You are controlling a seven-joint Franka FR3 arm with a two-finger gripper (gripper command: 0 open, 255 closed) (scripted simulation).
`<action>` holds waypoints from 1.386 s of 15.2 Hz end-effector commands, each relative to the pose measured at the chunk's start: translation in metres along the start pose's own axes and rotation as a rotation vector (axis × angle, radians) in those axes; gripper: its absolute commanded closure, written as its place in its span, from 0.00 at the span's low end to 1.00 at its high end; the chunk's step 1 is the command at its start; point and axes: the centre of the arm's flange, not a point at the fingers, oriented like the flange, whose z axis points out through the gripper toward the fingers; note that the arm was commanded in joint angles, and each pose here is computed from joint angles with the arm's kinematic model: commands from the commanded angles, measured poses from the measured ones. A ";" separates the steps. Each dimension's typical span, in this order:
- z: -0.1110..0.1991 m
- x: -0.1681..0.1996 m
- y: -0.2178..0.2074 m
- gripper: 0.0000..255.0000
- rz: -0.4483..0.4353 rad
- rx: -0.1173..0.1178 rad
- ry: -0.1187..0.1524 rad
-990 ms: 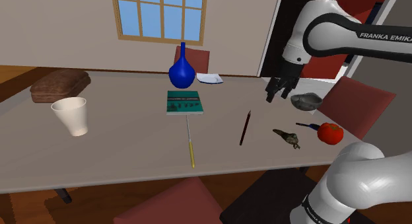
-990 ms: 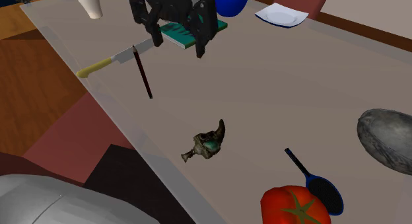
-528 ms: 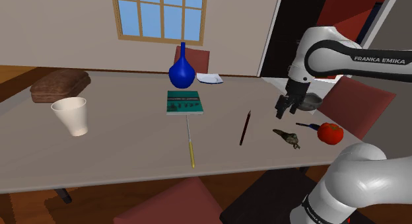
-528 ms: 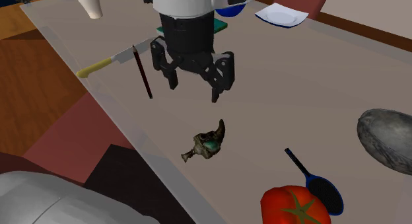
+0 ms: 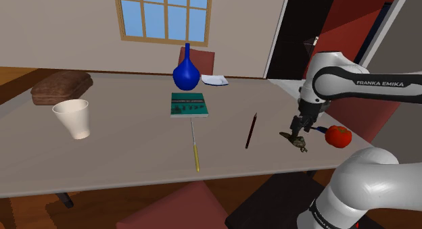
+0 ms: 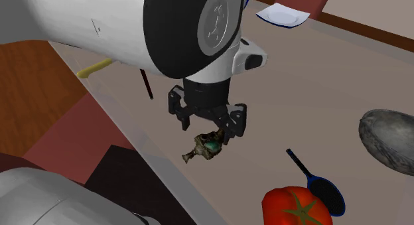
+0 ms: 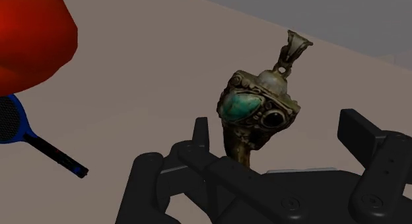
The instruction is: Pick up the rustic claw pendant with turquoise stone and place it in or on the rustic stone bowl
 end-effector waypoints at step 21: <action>0.035 -0.001 0.002 1.00 -0.001 0.000 -0.002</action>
